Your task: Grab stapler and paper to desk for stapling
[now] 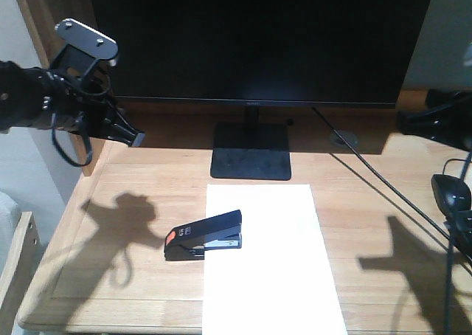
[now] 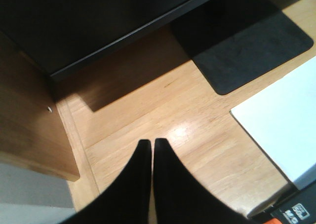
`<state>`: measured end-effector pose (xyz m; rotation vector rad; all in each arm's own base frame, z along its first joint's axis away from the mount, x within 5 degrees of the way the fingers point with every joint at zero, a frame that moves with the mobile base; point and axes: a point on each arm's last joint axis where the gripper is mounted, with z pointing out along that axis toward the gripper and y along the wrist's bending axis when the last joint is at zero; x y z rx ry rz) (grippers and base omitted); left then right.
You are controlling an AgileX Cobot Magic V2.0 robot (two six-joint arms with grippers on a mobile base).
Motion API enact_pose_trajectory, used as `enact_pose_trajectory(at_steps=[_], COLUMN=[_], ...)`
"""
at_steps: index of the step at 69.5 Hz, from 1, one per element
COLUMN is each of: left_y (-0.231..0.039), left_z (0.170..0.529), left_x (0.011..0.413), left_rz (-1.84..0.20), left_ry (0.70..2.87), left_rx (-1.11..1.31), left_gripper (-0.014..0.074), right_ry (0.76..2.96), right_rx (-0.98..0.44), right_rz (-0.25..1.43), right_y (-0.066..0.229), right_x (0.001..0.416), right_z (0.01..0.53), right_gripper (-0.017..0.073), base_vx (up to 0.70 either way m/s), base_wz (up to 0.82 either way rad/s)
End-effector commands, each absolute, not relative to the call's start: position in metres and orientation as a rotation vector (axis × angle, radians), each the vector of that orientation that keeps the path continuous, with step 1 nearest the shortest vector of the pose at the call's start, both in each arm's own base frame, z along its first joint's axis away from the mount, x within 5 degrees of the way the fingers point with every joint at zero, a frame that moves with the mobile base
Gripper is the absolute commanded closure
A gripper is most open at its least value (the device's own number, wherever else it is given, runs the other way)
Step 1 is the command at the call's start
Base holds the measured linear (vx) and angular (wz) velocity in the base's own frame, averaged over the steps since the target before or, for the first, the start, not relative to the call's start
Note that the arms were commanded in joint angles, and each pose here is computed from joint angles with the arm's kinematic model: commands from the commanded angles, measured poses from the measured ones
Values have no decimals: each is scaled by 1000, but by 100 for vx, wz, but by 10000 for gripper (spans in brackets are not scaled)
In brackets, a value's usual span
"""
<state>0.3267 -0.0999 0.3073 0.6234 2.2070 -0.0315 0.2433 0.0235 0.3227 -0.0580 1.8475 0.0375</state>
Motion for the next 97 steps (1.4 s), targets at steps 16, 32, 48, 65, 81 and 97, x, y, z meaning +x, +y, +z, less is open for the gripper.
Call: enact_pose_trajectory(at_steps=[16,32,48,65,81,97], left_y=[-79,-60,-45,-40,-40,-40], left_z=[334,333,316,317,318,318], left_x=[256,194,148,130,129,129], left_rz=[-88,-101,-104,-106,-105,-105], left_ry=[1908,1754,1701,1650,1645,1645], left_rx=[454,406,394,382,383,383], left_gripper=[600,600,600,600,600,600], right_ry=[1629,1645,1606,1577,1577,1577], right_rx=[-76,-110,-128,-128,-128,-128], right_rz=[32,33,28,26,26,26], right_y=[17,14,11,9,9,9], right_x=[191,145,108,96,96,96], right_z=[368,325,294,287,287,287], right_gripper=[569,569,569,569,569,569], base_vx=[0,0,0,0,0,0], base_wz=[0,0,0,0,0,0])
